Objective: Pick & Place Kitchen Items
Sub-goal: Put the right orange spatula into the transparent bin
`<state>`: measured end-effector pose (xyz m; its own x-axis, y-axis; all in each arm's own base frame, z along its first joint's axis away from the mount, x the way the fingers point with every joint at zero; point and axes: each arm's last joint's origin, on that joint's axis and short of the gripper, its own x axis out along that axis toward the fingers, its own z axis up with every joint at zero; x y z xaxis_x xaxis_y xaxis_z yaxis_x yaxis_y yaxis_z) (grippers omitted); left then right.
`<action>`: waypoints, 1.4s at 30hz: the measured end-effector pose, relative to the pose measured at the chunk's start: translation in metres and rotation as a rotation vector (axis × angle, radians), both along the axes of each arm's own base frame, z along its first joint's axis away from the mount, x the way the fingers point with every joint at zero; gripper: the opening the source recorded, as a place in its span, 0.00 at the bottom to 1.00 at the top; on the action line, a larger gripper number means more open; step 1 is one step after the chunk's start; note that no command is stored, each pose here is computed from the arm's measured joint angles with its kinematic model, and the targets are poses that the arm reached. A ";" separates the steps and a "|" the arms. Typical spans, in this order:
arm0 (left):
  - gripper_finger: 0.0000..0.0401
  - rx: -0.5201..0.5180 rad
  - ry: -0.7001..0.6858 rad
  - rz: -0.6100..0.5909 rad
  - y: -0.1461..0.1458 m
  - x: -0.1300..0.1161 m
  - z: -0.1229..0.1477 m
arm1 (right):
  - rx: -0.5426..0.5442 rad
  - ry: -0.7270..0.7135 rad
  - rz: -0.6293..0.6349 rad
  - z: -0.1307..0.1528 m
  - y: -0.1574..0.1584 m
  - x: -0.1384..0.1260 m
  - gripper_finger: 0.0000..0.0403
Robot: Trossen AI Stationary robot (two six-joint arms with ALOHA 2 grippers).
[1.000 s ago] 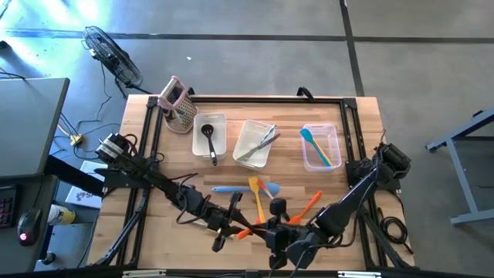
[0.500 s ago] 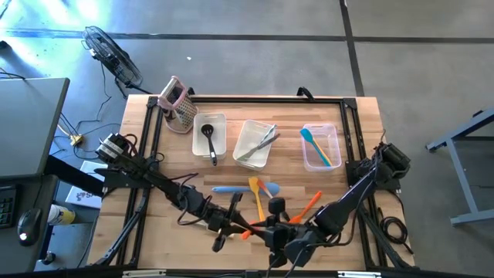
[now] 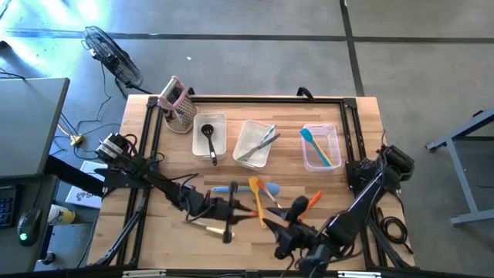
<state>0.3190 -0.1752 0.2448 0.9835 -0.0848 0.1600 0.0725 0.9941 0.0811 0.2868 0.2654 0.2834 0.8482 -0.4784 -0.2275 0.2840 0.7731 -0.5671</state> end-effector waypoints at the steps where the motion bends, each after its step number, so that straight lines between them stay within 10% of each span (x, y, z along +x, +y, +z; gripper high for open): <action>1: 0.03 -0.013 0.009 0.028 0.001 0.000 -0.001 | -0.017 0.008 0.001 -0.001 0.001 -0.003 0.43; 15: 0.03 0.261 0.633 0.350 0.002 0.010 0.019 | -0.024 0.025 0.045 -0.004 0.014 -0.020 0.43; 22: 0.03 0.654 0.911 0.325 -0.002 0.003 0.028 | 0.074 -0.021 0.021 -0.004 0.013 -0.020 0.43; 42: 0.04 0.725 0.929 0.384 -0.013 0.025 0.020 | 0.374 0.186 -0.085 -0.014 -0.043 0.012 0.43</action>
